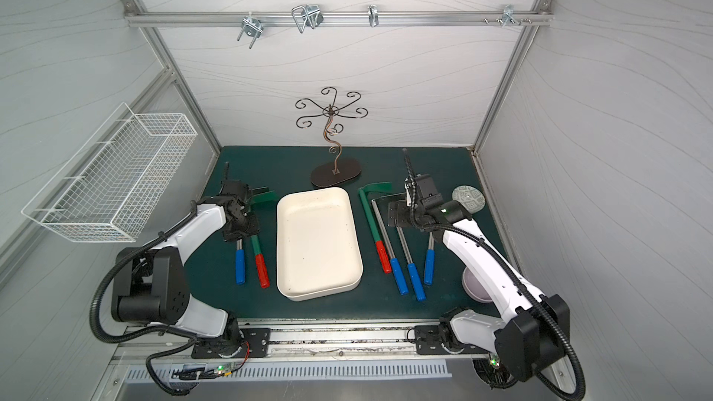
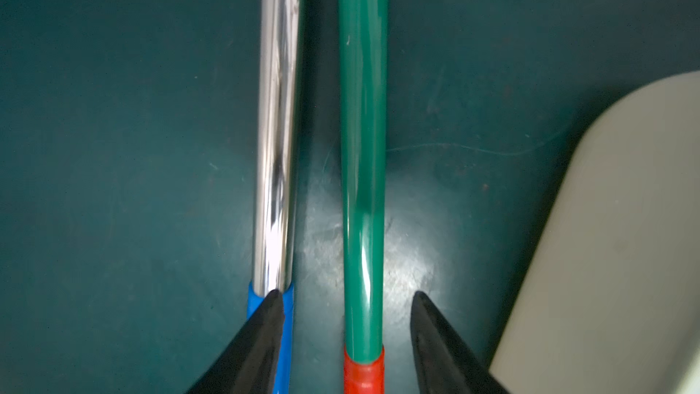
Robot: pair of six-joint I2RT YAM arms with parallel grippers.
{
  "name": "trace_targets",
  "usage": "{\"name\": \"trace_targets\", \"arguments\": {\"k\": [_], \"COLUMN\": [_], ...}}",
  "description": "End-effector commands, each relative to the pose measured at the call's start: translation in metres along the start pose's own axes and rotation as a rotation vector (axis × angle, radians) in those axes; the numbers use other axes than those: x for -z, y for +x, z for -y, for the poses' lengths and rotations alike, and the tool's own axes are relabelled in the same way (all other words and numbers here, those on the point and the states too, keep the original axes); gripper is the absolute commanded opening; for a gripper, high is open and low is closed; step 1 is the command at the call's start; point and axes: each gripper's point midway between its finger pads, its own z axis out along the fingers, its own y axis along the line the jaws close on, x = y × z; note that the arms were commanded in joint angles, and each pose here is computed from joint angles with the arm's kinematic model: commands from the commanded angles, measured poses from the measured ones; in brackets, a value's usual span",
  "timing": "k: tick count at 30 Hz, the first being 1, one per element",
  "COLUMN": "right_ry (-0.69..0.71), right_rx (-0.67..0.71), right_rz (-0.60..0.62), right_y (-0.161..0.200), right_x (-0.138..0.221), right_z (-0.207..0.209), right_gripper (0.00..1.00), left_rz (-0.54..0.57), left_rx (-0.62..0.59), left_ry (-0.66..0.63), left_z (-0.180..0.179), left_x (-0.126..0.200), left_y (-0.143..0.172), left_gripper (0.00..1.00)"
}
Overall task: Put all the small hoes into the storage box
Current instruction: Pick up the hoe from the center of the board.
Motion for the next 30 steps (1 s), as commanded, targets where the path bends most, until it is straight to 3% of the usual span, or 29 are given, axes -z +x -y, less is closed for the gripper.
{"name": "trace_targets", "arguments": {"k": [1, 11, 16, 21, 26, 30], "right_ry": [-0.042, -0.062, -0.062, -0.063, -0.065, -0.060], "right_rx": [-0.007, -0.004, -0.005, -0.004, 0.004, 0.012], "right_rz": [-0.026, -0.034, -0.037, -0.035, -0.015, 0.006], "right_y": [0.002, 0.007, 0.007, 0.006, 0.004, 0.000], "right_x": [0.005, 0.004, 0.004, 0.005, 0.011, 0.021], "right_z": [-0.008, -0.010, -0.010, -0.011, -0.012, -0.011], "right_gripper": [0.93, 0.93, 0.93, 0.94, 0.94, 0.94], "left_rz": [0.038, -0.045, -0.079, -0.070, -0.068, -0.037], "left_rx": [0.041, 0.029, 0.021, 0.012, -0.004, -0.012], "left_ry": [0.031, -0.007, -0.021, -0.005, -0.003, 0.015], "left_z": [0.010, 0.017, 0.017, 0.019, 0.019, 0.018], "left_x": [-0.005, -0.045, -0.056, -0.052, -0.043, -0.018], "left_y": [-0.025, -0.033, -0.031, -0.033, -0.035, -0.038], "left_gripper": [0.54, 0.47, 0.33, 0.27, 0.10, 0.00]}}
